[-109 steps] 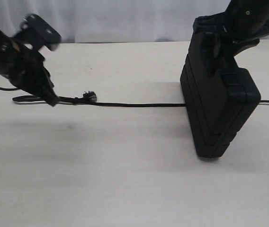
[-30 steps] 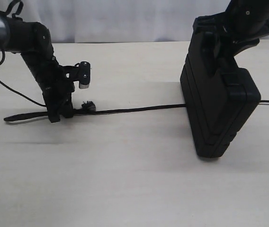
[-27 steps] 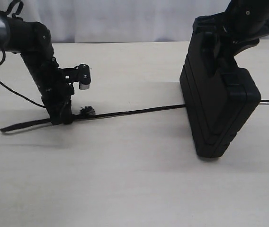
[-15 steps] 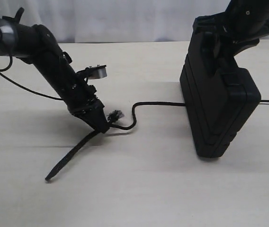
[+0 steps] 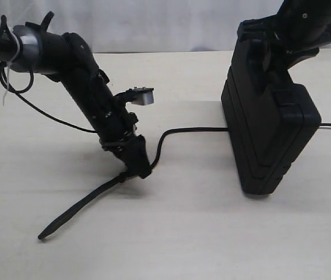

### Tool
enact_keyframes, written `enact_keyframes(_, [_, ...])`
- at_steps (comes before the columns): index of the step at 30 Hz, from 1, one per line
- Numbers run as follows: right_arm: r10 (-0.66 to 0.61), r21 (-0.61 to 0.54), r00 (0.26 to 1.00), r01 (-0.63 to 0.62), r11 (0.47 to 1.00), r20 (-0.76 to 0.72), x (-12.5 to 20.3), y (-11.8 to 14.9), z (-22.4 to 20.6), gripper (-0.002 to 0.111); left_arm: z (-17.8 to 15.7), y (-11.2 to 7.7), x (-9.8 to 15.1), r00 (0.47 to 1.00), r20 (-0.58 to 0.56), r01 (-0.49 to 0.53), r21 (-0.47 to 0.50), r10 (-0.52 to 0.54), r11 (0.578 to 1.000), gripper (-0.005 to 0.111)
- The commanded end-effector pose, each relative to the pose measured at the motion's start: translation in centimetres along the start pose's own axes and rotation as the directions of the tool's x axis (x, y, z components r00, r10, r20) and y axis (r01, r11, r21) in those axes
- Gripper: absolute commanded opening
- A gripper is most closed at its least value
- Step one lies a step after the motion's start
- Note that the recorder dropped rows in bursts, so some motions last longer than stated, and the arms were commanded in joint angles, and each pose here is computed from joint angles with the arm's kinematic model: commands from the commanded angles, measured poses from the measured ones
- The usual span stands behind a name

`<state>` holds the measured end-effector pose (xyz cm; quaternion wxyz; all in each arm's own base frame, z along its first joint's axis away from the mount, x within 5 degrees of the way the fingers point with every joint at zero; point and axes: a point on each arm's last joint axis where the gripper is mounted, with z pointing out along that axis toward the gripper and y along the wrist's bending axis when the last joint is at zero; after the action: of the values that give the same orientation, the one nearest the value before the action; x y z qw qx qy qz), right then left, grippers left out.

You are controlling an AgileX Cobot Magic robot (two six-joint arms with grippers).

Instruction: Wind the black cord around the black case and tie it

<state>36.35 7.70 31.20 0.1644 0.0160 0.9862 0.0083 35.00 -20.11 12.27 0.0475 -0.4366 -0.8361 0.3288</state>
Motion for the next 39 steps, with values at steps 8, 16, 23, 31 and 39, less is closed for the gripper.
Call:
enact_keyframes(8, [-0.007,-0.002,1.0,0.007,1.0,0.013,-0.1,0.0,-0.2,0.004,-1.5,-0.3,1.6,0.969,-0.237,-0.114,-0.207,0.063,0.972,0.053])
enact_keyframes(16, [-0.007,-0.002,1.0,0.007,1.0,0.013,-0.1,0.0,-0.2,0.004,1.8,-3.3,-0.1,0.923,-0.304,-0.304,-0.198,0.236,0.932,0.06])
enact_keyframes(23, [-0.007,-0.002,1.0,0.007,1.0,0.013,-0.1,0.0,-0.2,0.004,3.3,-3.4,-2.2,0.901,-0.303,-0.416,-0.413,0.309,0.81,0.068])
enact_keyframes(31, [-0.007,-0.002,1.0,0.007,1.0,0.013,-0.1,0.0,-0.2,0.004,5.2,-2.5,-1.5,0.929,-0.306,-0.32,-0.389,0.206,0.864,0.047])
enact_keyframes(39, [-0.007,-0.002,1.0,0.007,1.0,0.013,-0.1,0.0,-0.2,0.004,5.2,-1.1,-2.1,0.994,-0.107,-0.044,-0.5,-0.011,0.865,0.0])
